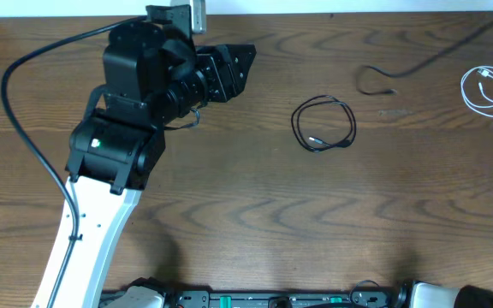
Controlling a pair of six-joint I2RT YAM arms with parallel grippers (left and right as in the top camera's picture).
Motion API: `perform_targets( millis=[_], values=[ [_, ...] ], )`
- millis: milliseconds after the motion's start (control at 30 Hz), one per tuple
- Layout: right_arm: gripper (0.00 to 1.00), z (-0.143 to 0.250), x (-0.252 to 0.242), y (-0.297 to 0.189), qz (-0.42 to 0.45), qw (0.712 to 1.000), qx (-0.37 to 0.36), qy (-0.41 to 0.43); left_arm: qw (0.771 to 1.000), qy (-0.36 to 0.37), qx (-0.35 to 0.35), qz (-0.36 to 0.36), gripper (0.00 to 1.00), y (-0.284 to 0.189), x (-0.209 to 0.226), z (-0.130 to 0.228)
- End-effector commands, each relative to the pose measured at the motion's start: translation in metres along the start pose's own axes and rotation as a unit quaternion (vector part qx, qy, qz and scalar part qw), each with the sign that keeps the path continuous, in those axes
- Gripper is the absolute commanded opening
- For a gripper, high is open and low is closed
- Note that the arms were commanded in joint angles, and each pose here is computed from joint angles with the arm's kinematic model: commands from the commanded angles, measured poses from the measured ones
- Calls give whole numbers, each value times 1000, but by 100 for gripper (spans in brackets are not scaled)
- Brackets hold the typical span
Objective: Untangle cables
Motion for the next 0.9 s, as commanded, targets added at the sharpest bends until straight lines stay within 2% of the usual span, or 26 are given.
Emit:
perform_targets(
  millis=[0,100,233,600,867],
  values=[
    [1,19,-27,20,34,998,54,19,1000,13,4,-6,61,5,4,-1],
    [1,26,-50,19,104,993,60,18,1000,9,14,-9,61,10,7,3],
    [1,11,-87,4,214,976,13,23,999,24,27,-13,61,11,9,8],
    [1,-23,-160,-62,331,939,-56,69,999,27,30,-14,61,11,10,9],
    [1,-28,-214,-99,451,883,-80,99,999,26,32,-14,61,11,10,10]
  ],
)
Point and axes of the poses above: each gripper's point midway between its finger pads, its own y axis out along the fingers, its own x axis along the line the jaws close on, z = x × y, the point moved 5 cm from there along -y, back along the fingers, and after that the axes turned 9 degrees about y, right-handed, at the moved point
